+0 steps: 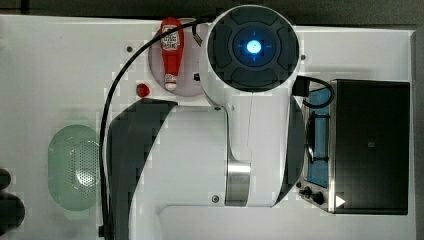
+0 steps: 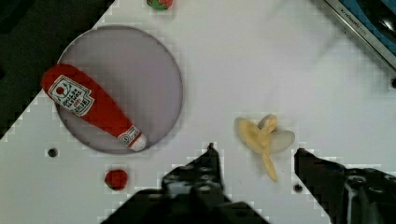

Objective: Pick Banana and place it in mug.

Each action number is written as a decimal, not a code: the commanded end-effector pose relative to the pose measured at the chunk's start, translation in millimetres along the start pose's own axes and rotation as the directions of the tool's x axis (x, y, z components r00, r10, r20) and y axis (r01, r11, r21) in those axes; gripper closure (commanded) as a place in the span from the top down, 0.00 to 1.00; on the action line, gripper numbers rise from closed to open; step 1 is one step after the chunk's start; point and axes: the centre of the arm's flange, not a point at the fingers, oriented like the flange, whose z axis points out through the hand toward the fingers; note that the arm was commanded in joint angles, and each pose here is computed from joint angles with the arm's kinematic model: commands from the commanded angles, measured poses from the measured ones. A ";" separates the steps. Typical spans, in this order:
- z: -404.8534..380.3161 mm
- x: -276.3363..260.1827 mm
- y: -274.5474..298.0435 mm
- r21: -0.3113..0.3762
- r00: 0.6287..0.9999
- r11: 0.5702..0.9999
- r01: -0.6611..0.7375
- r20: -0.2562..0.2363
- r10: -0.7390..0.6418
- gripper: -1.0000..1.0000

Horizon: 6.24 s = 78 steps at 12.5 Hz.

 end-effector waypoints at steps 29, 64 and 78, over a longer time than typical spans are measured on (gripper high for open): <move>397.6 -55.4 69.4 -0.005 0.725 0.727 0.687 0.081 -0.684 0.58; 216.6 -239.2 -93.8 0.003 0.923 0.935 0.355 0.156 -0.351 0.25; 268.8 -245.6 -101.9 0.040 0.965 0.968 0.247 0.087 -0.249 1.00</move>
